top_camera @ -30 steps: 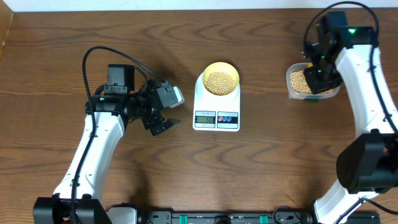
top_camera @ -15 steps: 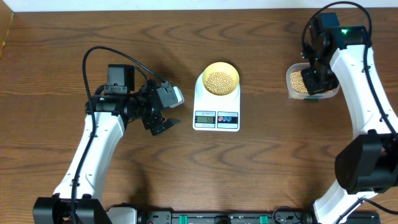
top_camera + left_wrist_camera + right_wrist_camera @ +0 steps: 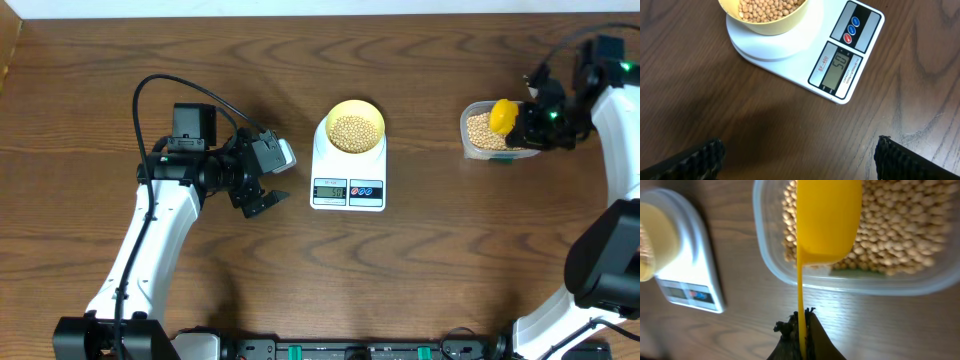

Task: Scoop item into bowl and weigh 50g on scale
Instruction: 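Lower the yellow scoop into the soybean tub and open the right gripper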

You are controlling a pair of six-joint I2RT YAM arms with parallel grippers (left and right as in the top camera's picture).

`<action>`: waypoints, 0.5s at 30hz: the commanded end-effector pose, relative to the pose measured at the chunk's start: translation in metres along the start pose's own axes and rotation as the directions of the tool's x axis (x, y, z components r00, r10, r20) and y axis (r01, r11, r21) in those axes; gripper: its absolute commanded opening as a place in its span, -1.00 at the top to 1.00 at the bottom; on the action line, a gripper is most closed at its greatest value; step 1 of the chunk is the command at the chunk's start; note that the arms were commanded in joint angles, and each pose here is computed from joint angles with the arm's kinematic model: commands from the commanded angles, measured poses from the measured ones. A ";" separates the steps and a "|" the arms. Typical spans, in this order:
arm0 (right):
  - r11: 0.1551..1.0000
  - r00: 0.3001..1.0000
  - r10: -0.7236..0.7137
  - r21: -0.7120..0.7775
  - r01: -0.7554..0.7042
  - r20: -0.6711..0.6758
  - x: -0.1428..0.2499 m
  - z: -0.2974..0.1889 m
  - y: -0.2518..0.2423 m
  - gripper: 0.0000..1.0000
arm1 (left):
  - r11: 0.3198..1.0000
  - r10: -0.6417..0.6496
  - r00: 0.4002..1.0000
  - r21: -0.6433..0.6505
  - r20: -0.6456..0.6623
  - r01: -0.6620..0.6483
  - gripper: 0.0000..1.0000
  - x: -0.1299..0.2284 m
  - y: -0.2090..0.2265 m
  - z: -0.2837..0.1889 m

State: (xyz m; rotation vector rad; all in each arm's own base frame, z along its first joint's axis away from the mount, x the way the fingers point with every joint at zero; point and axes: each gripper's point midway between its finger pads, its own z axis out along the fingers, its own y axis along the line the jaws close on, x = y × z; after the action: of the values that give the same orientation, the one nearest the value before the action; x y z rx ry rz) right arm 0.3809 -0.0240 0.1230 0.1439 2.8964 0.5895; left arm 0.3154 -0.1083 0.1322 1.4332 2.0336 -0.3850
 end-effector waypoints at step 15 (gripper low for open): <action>0.925 0.970 0.216 -0.342 -0.168 0.107 -0.003 0.014 -0.007 0.54 | 1.000 -0.005 1.000 -0.002 0.019 0.005 -0.95 -0.005 -0.001 -0.004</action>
State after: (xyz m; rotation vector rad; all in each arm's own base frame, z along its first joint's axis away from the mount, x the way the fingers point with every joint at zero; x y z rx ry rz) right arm 0.3849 -0.0277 0.0981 0.3349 2.6577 0.9852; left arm 0.3154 -0.1083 0.1322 1.4332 2.0336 -0.3850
